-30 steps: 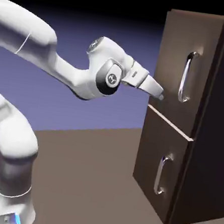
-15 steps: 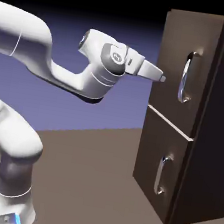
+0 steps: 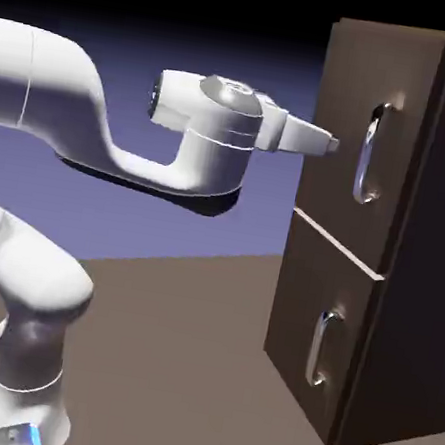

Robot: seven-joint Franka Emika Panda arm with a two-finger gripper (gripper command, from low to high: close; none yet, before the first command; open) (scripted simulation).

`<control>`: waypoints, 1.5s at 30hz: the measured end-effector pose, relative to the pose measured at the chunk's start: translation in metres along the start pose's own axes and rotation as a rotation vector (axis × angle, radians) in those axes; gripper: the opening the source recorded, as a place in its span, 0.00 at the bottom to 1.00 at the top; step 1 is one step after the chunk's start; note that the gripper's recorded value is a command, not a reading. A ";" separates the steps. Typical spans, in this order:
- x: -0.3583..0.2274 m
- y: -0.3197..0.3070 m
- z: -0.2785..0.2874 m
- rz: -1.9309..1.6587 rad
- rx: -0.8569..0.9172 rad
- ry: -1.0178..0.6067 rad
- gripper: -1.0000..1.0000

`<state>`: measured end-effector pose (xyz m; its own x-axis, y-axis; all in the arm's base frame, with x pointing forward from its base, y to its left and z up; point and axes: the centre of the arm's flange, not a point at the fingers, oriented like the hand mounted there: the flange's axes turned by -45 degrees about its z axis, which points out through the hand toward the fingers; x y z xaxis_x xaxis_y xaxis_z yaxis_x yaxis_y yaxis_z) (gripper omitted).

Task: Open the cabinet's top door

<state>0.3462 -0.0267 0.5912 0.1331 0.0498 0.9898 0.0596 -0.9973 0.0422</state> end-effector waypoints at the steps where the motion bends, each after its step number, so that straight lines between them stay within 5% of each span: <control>1: -0.001 0.004 0.000 0.002 0.001 0.011 0.50; 16: -0.022 0.072 0.006 0.042 0.010 0.136 0.50; 20: -0.016 0.073 0.046 0.043 0.010 0.136 0.50; 21: -0.015 0.072 0.055 0.041 0.010 0.136 0.00; 45: -0.023 0.001 -0.025 0.066 -0.374 0.126 0.00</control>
<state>0.3188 -0.0300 0.5718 0.0005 0.0012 1.0000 -0.3121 -0.9501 0.0013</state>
